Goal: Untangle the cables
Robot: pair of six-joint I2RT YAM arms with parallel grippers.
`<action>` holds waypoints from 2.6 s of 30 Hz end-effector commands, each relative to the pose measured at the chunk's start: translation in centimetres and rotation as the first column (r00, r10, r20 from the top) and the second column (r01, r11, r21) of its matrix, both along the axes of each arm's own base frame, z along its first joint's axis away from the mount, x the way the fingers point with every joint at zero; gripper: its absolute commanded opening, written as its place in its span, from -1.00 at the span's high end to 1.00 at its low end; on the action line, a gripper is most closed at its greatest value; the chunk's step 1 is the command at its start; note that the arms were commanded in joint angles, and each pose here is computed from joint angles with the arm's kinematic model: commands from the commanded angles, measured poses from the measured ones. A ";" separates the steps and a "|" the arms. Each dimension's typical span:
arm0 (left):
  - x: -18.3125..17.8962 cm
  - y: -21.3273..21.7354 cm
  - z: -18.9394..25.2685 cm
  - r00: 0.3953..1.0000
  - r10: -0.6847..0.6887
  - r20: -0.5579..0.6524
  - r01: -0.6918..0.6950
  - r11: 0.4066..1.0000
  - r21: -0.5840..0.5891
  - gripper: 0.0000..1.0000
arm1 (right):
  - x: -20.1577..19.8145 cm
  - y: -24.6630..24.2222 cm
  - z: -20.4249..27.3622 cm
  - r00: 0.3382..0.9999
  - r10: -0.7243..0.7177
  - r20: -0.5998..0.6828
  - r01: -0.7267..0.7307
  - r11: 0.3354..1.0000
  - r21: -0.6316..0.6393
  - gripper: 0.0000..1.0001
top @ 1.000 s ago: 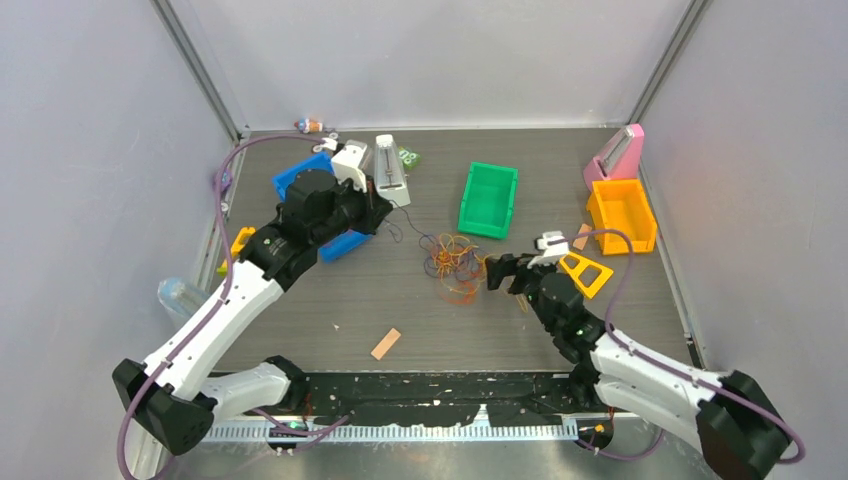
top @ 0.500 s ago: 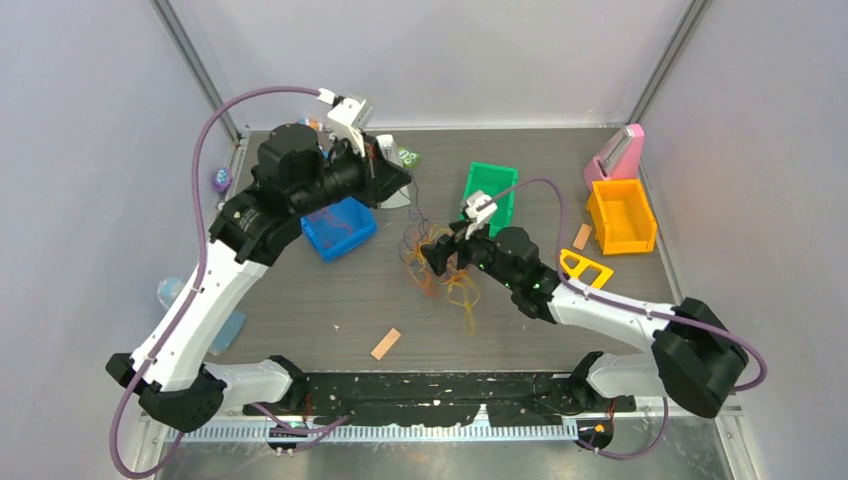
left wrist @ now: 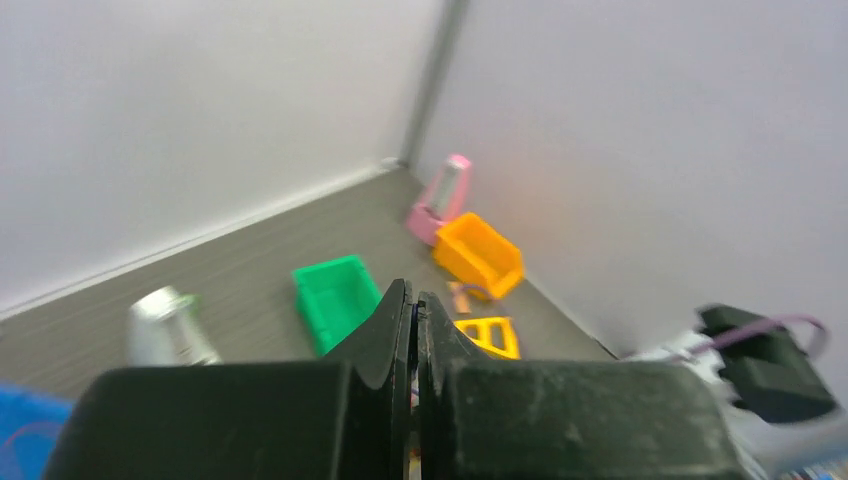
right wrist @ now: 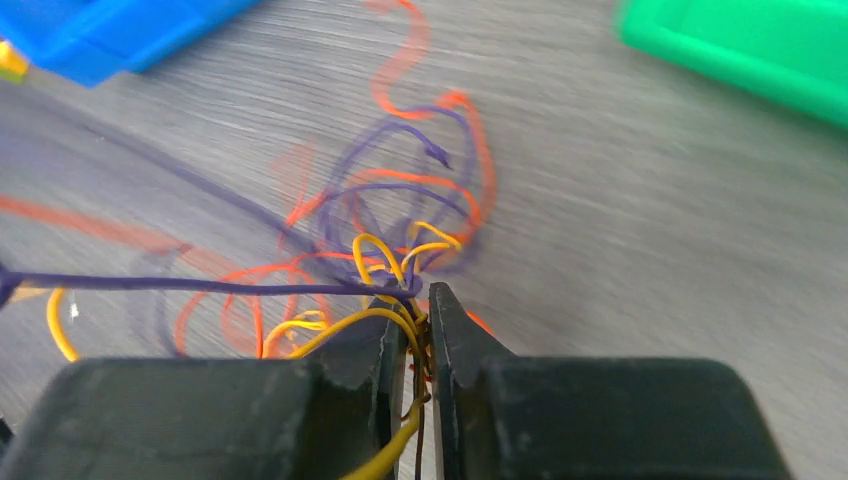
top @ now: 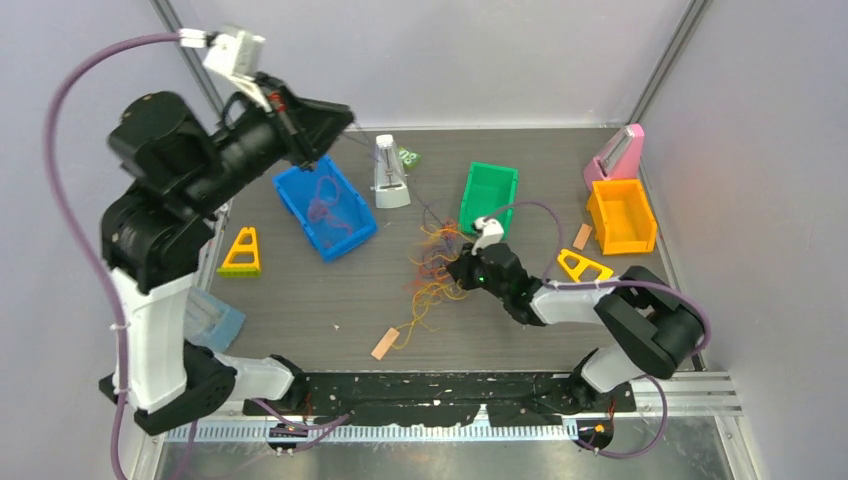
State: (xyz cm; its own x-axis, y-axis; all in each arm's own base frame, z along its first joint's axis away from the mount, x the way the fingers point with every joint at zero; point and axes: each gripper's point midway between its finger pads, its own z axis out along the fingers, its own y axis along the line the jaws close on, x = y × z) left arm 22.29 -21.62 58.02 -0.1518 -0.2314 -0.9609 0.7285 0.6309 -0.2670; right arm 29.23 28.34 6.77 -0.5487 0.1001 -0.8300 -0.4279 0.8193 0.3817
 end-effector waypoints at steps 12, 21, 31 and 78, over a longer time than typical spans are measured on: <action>0.9 19.7 -3.1 0.577 0.816 0.001 -0.816 0.577 -0.001 1.00 | -2.9 -20.5 0.2 0.669 -0.743 0.002 0.736 0.663 -0.136 0.83; -0.9 26.6 -6.1 0.254 0.966 -0.046 -0.966 0.256 0.036 1.00 | -5.2 -30.0 0.3 0.302 -0.949 -0.093 0.950 0.308 -0.053 0.90; -1.2 28.6 -8.8 0.154 0.981 -0.121 -0.987 0.159 0.032 1.00 | -7.4 -35.1 2.0 0.061 -0.996 -0.071 0.997 0.065 -0.052 0.89; 3.2 14.2 -31.1 0.727 0.544 -0.419 -0.439 0.837 0.327 -0.55 | -1.7 -2.6 5.5 0.981 0.173 -0.087 -0.191 0.939 -0.286 -0.62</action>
State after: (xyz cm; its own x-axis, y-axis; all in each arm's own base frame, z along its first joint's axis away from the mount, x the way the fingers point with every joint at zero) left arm 26.01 -4.89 26.91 -0.4778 -0.2847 -0.8311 -0.0472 0.9530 -0.2993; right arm 24.68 23.15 10.49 -0.6575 -0.2897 -0.6956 -0.5455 0.8198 0.1742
